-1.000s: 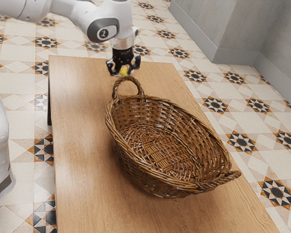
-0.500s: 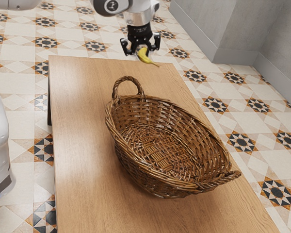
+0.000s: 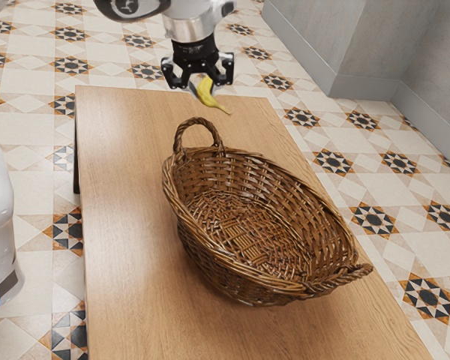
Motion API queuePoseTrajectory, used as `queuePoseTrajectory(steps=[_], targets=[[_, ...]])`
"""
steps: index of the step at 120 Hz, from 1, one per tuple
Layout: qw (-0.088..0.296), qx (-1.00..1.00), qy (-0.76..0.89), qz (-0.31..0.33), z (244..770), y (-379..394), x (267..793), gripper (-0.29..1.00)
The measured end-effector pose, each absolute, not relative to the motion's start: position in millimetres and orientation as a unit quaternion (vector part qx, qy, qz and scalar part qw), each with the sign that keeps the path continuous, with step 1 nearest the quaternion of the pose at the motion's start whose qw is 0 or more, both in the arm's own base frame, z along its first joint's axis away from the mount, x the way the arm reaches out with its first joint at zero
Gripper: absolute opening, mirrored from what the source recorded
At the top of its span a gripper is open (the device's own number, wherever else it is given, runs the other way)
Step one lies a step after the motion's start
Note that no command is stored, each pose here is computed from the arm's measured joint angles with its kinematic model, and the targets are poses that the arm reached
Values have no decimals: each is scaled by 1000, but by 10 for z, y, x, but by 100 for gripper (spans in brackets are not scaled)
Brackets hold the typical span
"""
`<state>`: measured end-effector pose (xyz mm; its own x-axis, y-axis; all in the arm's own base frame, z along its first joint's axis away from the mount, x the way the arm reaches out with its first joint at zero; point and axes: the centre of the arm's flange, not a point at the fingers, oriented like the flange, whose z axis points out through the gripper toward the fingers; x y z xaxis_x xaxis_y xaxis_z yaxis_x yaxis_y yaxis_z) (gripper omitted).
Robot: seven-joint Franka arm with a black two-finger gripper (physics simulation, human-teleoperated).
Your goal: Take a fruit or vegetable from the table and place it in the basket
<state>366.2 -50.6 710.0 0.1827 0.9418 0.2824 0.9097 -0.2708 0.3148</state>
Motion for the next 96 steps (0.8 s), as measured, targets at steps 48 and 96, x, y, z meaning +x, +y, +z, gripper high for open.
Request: queuePoseTrajectory(steps=[48,96], targets=[[26,808,555,194,6874,-1292,3624,16],[25,826,530,192,6733,-1622,3729,25]])
